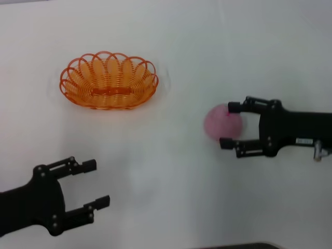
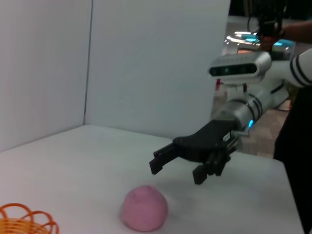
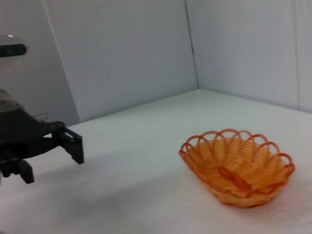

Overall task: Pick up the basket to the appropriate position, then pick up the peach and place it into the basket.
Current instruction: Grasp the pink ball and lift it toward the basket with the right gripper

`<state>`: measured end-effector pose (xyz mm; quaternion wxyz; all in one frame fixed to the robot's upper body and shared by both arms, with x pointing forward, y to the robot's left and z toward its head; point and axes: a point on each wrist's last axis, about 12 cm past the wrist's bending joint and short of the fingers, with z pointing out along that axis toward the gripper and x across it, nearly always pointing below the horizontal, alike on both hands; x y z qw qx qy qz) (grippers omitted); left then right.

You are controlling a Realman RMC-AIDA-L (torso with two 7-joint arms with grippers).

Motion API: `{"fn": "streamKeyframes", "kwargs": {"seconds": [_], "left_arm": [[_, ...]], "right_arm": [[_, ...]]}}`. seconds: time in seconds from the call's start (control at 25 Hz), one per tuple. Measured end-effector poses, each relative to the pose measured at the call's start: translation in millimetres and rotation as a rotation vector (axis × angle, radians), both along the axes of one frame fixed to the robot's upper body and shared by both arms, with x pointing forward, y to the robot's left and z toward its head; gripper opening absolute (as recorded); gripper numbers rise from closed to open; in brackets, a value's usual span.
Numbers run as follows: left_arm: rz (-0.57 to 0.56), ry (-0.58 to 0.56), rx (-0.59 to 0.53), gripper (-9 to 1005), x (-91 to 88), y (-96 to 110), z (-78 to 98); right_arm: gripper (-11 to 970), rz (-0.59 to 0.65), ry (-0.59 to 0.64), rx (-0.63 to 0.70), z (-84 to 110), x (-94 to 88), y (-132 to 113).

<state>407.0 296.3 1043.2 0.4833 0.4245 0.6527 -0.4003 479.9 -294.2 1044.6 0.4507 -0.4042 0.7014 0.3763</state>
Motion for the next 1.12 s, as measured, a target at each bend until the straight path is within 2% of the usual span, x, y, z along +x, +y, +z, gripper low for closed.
{"fn": "streamKeyframes", "kwargs": {"seconds": [0.36, 0.6, 0.88, 1.12], "left_arm": [[-0.007, 0.004, 0.004, 707, 0.4, -1.9, -2.2], [-0.019, 0.002, 0.022, 706, -0.5, -1.7, -3.9], [-0.037, -0.013, 0.031, 707, -6.0, -3.8, -9.0], [0.013, -0.018, 0.069, 708, 0.7, -2.5, -14.7]], "right_arm": [[946, -0.018, 0.014, 0.006, -17.2, -16.7, 1.5], [946, -0.049, 0.038, 0.017, -17.3, -17.5, -2.3], [946, -0.105, 0.242, 0.084, 7.9, 5.0, -12.5], [945, -0.172, 0.401, 0.113, 36.7, 23.4, -22.5]]}}
